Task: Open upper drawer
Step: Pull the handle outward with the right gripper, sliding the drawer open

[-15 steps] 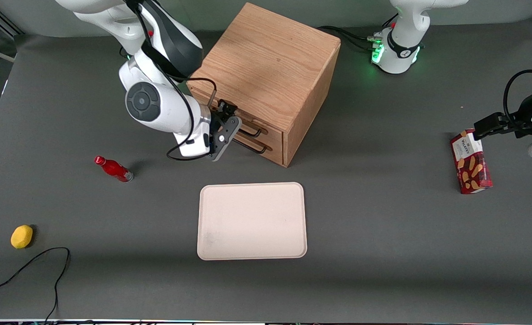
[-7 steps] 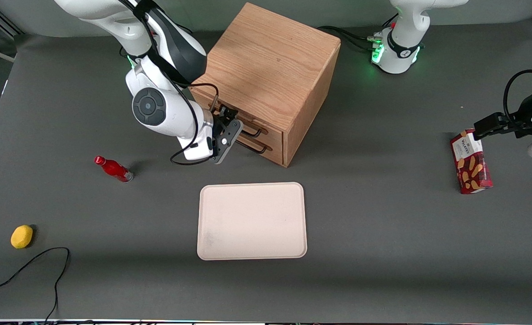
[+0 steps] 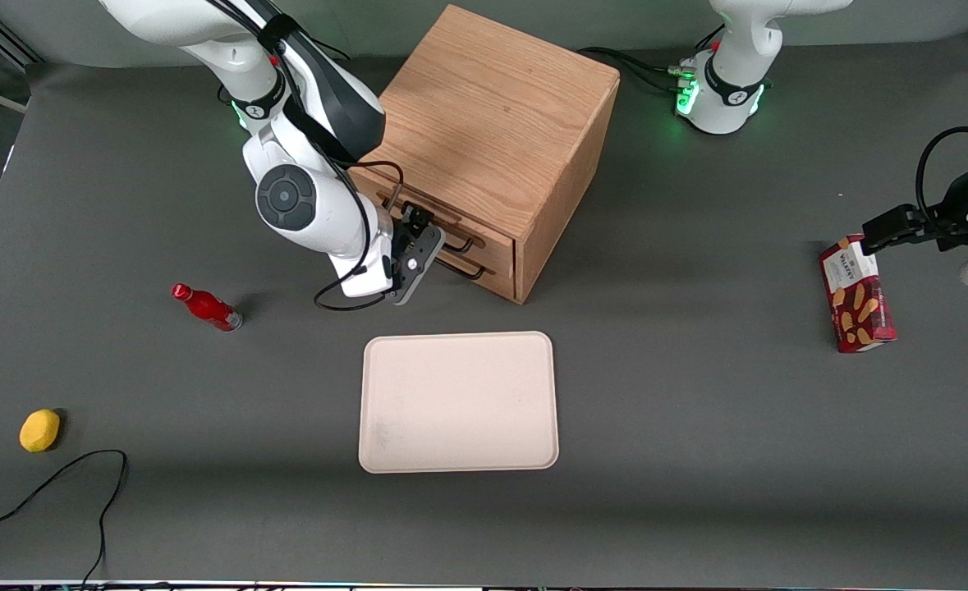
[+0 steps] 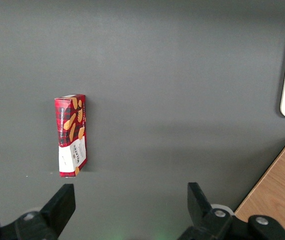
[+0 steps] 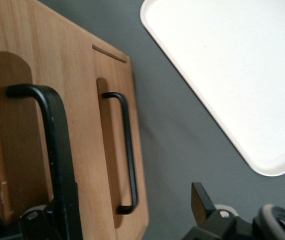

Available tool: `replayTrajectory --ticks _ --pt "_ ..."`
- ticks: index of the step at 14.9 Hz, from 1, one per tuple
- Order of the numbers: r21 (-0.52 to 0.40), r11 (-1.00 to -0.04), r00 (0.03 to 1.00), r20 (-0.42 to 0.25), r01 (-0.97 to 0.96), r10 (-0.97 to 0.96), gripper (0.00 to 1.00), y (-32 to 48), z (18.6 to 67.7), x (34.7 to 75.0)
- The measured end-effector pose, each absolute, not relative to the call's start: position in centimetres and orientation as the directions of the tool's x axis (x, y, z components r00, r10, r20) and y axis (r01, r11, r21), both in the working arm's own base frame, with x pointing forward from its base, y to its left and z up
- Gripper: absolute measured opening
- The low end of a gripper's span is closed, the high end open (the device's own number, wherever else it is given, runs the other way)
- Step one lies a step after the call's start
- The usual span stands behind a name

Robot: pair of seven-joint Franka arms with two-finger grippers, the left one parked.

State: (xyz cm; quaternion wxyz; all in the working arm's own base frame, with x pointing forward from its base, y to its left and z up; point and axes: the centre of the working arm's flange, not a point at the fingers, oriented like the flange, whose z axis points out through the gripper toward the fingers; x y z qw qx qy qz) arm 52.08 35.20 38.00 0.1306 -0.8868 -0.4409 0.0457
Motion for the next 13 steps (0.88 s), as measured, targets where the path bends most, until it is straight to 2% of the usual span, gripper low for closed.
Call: replayTrajectory --ticks 8,13 --pt "-0.189 -0.637 0.658 0.083 0.748 0.748 1.00 29.1 38.4 57.3" --pt "-0.129 -0.665 0.678 0.150 0.735 0.720 1.00 25.3 38.9 60.2"
